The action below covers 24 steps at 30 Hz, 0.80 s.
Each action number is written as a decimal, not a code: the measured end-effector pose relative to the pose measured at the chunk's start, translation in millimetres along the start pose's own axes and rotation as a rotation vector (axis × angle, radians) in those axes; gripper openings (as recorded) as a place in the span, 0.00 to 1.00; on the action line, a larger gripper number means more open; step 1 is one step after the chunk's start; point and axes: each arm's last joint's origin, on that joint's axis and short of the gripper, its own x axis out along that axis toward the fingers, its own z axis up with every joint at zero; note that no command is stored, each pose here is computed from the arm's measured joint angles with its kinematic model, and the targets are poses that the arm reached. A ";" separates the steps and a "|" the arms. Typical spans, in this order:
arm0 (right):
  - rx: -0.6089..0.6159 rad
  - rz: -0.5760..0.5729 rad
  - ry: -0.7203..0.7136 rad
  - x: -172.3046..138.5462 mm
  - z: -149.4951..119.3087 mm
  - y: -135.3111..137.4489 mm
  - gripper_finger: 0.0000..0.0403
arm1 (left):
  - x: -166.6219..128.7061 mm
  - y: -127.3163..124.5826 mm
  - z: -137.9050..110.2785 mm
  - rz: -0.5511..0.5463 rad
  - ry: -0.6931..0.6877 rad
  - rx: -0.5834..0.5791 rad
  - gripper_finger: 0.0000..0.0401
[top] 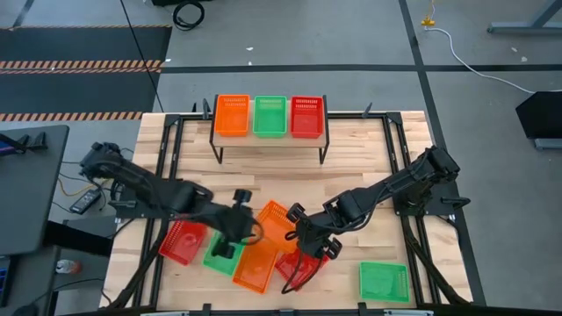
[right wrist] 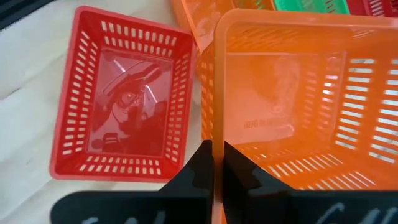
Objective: Stack baskets on shelf by color
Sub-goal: Stack the top orange bin on the orange bin on the shelf
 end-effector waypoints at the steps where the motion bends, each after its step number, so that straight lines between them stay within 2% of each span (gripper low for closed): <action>1: 0.000 0.003 -0.001 0.0 0.1 0.2 0.03 | 5.1 2.2 3.0 -0.016 0.029 -0.005 0.39; 6: -0.008 0.007 -0.007 -0.3 2.7 4.5 0.03 | 36.3 12.2 2.3 -0.051 0.170 -0.027 0.44; 12: -0.023 0.017 -0.009 -0.9 6.0 11.6 0.03 | 51.0 19.0 2.7 -0.064 0.183 -0.008 0.44; 15: -0.013 0.014 -0.011 -1.1 7.3 13.5 0.05 | 50.3 20.3 3.1 -0.065 0.178 0.018 0.35; 20: 0.063 -0.022 -0.023 -1.1 9.3 11.7 0.17 | 47.5 21.3 2.8 -0.062 0.178 0.042 0.08; 21: 0.065 -0.032 -0.019 -1.1 9.1 11.2 0.19 | 47.5 21.0 2.6 -0.064 0.180 0.045 0.05; 24: 0.067 -0.066 -0.009 -1.2 9.1 10.1 0.27 | 47.7 22.8 2.3 -0.058 0.183 0.023 0.04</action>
